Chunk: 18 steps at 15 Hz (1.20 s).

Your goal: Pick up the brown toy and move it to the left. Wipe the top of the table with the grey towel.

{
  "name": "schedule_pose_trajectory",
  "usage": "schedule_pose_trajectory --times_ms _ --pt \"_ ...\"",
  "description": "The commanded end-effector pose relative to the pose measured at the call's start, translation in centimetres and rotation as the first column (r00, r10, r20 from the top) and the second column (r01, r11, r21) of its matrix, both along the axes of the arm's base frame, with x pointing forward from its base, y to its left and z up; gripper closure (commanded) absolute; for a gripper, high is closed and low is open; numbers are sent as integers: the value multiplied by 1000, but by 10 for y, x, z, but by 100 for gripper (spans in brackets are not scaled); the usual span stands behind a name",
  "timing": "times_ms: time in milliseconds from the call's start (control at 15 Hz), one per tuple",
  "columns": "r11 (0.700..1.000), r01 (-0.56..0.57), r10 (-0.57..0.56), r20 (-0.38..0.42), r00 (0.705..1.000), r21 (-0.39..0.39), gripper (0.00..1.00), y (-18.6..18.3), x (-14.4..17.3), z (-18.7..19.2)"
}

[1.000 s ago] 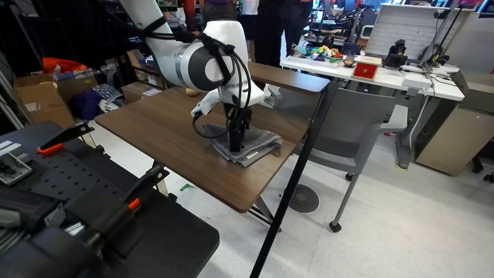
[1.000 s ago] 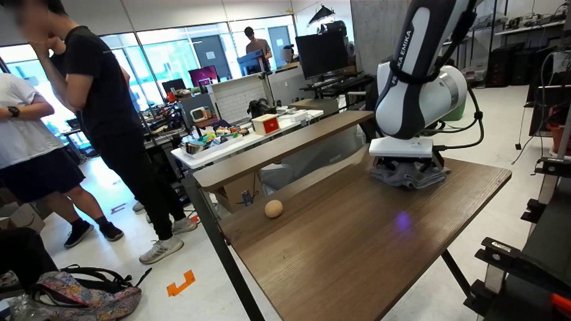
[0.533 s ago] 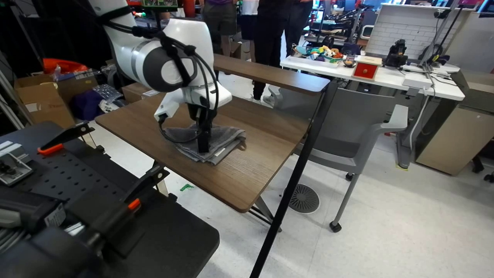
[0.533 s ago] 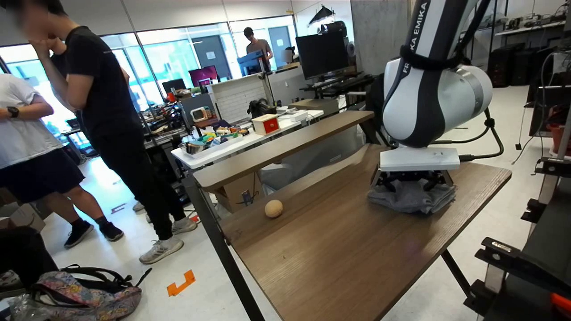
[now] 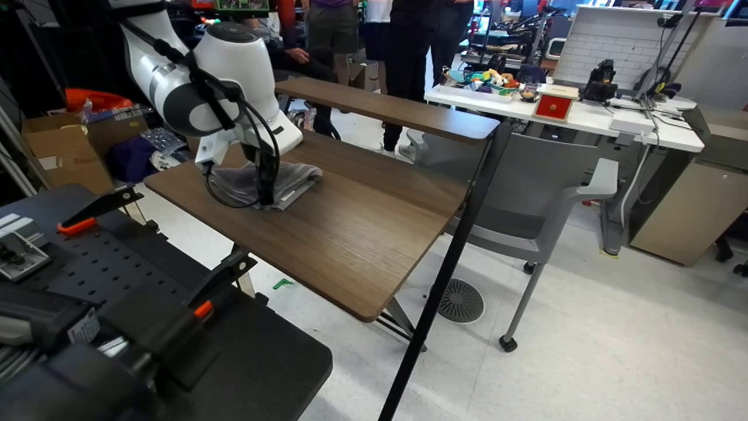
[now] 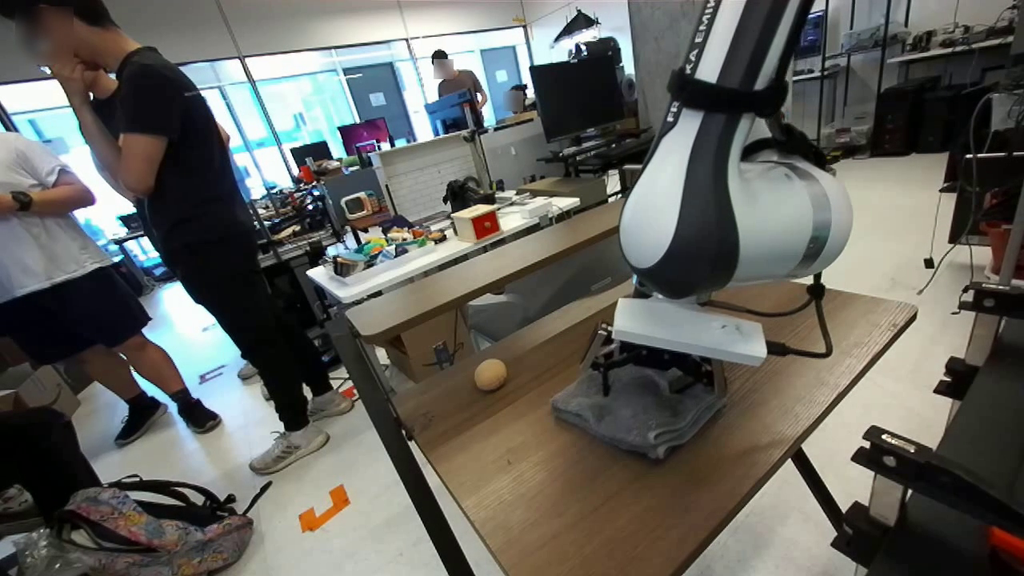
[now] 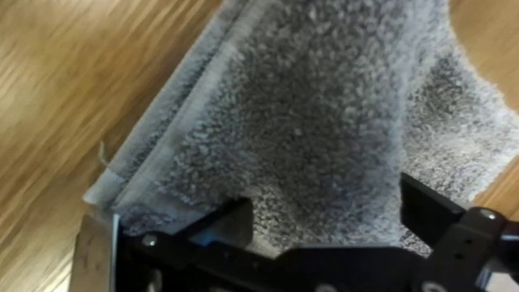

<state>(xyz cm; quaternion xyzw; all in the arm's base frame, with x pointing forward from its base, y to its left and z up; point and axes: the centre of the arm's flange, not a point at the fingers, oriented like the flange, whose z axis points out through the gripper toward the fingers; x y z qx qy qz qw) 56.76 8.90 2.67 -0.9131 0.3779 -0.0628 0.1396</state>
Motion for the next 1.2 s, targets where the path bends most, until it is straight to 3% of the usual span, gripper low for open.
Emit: schedule_pose_trajectory --times_ms 0,267,467,933,1133 --pt "996 -54 57 -42 997 77 0 48 -22 -36" --pt "988 -92 100 -59 993 121 0 78 -38 -42" --pt "988 -77 82 -32 996 133 0 80 -23 -40" --pt "996 31 -37 63 997 84 0 18 44 -30" --pt "998 60 -62 51 997 34 0 -11 49 -27"
